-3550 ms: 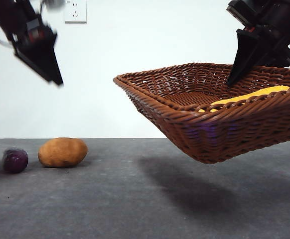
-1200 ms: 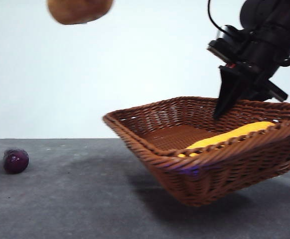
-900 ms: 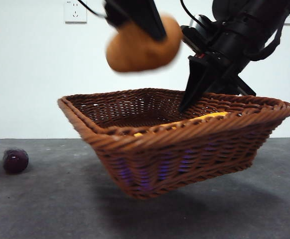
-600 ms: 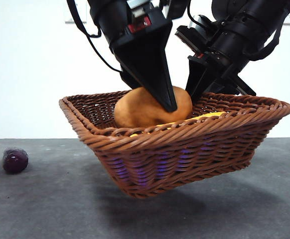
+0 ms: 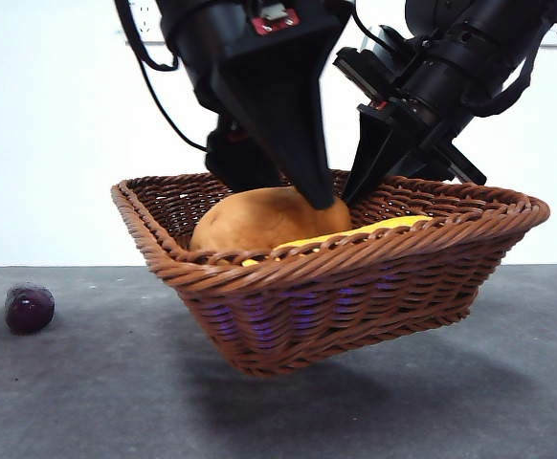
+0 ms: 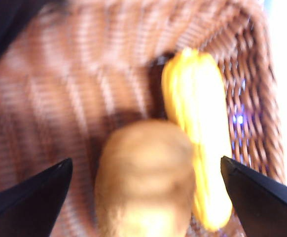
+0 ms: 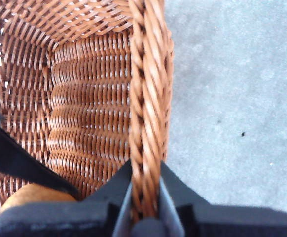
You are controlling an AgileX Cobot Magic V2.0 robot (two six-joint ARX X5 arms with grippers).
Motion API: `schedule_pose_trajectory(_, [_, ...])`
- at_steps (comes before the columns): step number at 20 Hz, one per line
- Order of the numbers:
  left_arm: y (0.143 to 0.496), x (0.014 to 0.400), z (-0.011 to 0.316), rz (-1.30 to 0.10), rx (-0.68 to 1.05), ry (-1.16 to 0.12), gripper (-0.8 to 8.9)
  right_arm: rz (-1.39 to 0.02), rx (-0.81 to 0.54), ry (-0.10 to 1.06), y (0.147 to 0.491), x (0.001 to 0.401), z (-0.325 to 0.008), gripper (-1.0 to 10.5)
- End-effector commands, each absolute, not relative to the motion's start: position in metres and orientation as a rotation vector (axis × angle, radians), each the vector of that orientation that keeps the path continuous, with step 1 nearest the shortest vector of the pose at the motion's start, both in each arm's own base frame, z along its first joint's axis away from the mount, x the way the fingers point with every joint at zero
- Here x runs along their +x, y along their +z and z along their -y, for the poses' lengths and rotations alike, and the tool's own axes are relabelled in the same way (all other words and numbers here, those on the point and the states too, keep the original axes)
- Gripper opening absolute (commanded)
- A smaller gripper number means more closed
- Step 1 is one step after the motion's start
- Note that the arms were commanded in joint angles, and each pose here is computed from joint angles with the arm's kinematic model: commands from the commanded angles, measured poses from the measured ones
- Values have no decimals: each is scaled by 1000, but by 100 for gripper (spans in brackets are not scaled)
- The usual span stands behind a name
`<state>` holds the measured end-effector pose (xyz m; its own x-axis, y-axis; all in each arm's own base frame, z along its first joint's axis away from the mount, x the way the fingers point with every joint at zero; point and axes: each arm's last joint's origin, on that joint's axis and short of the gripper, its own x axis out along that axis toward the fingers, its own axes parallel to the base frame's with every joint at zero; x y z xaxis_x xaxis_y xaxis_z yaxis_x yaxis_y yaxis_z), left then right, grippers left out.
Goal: Help me put the vegetables on the table into the basket
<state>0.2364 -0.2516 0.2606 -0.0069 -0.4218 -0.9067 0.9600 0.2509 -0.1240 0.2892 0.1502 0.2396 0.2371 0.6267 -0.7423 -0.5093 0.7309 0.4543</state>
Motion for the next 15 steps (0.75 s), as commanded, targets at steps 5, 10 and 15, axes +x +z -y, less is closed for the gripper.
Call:
schedule_pose_trajectory(5, [359,220,168,-843,335,-812,502,-1055,157,712,242,299,-133,-12])
schedule_pose_trajectory(10, [387,227,92,-779,94,-260,502,-997,187,704,256,301,-114,-12])
schedule_pose_trajectory(15, [341,282,68,-993,-44,-42,502,-895,163,703,282,290,-106,-12])
